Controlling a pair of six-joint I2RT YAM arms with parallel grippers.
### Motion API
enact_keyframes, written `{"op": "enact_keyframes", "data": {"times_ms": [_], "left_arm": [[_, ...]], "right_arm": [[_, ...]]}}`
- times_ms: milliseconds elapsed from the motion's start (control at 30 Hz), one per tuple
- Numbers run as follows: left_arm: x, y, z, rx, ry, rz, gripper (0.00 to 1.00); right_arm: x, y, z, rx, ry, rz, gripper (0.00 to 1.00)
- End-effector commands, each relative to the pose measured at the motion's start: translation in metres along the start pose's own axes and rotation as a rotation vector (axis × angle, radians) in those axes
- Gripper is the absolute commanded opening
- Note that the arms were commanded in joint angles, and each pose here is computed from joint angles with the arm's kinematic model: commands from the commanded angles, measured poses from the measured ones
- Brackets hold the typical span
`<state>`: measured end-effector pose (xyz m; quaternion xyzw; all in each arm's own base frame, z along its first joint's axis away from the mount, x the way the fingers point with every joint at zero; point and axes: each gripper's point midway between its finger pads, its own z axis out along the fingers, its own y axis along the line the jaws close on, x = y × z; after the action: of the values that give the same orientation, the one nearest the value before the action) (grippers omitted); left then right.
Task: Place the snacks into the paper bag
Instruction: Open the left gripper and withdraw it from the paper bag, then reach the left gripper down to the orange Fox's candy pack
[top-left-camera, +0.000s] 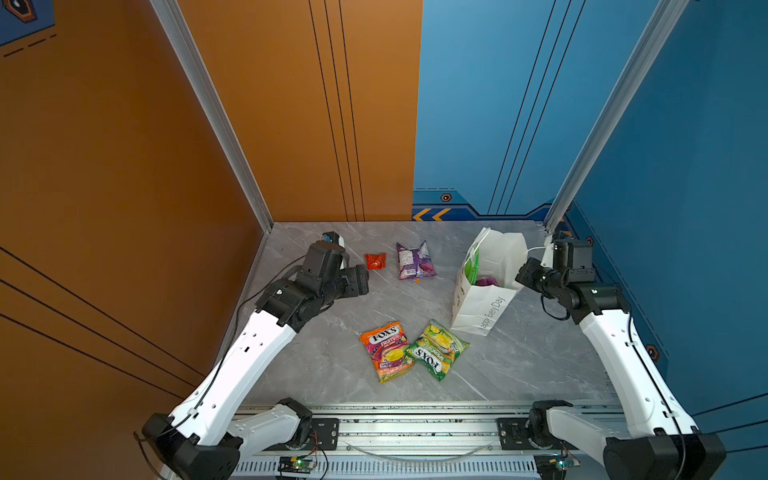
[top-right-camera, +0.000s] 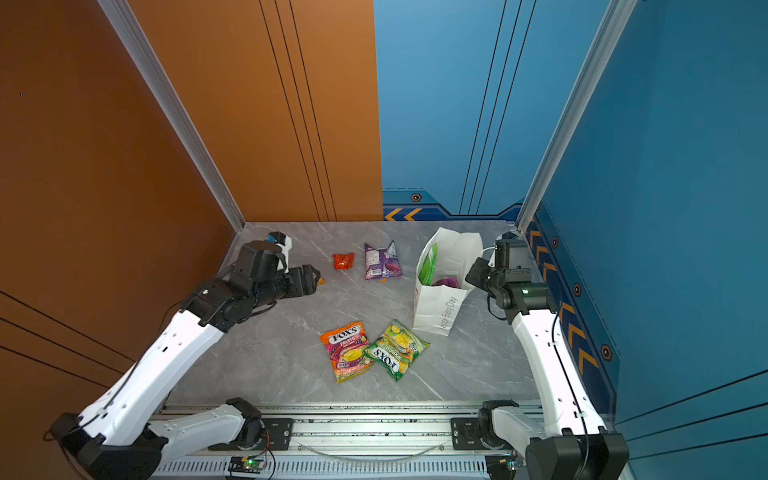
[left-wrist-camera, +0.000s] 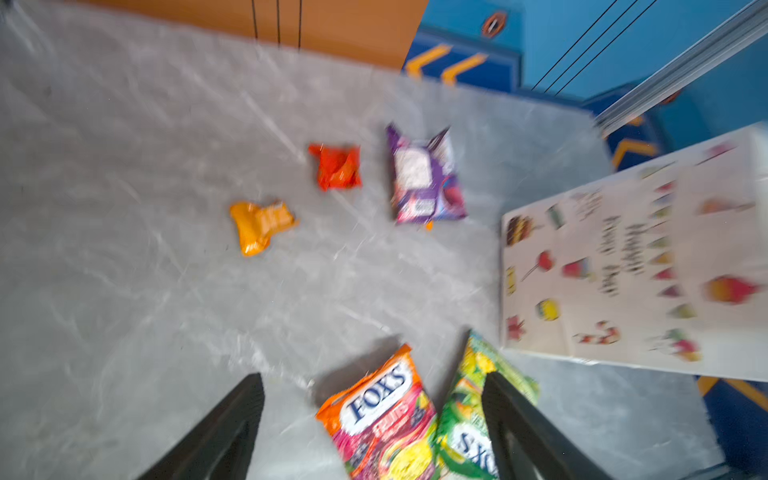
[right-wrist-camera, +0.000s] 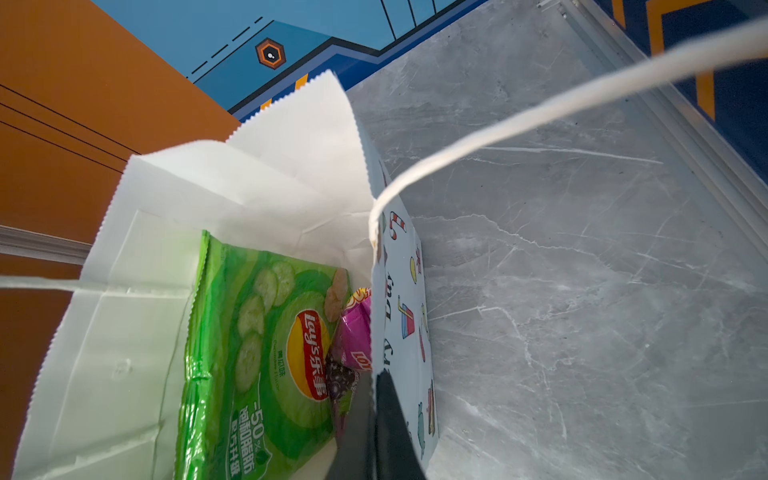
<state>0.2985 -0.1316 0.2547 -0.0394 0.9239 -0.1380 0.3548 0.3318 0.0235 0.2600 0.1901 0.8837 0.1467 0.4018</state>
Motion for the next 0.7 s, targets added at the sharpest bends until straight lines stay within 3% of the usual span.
{"op": "enact_keyframes", "data": {"times_ms": [0, 100, 233, 300, 367, 667], "left_arm": [[0.051, 0.018, 0.037, -0.011, 0.194, 0.022, 0.84], [0.076, 0.023, 0.057, -0.040, 0.283, 0.065, 0.84], [0.090, 0.014, 0.072, -0.059, 0.315, 0.173, 0.85], [0.094, 0.003, 0.080, -0.037, 0.333, 0.216, 0.85], [0.097, -0.005, 0.090, -0.034, 0.346, 0.258, 0.92], [0.131, -0.042, 0.125, -0.025, 0.525, 0.467, 0.93]], "right_arm": [[-0.006, 0.005, -0.006, -0.056, -0.047, -0.031, 0.00], [-0.005, 0.007, -0.008, -0.075, -0.057, -0.043, 0.00], [-0.002, 0.007, -0.008, -0.099, -0.081, -0.050, 0.00], [0.000, 0.007, -0.007, -0.106, -0.083, -0.053, 0.00], [0.000, 0.006, -0.007, -0.102, -0.084, -0.054, 0.00], [-0.002, 0.006, -0.013, -0.098, -0.092, -0.055, 0.00]]}}
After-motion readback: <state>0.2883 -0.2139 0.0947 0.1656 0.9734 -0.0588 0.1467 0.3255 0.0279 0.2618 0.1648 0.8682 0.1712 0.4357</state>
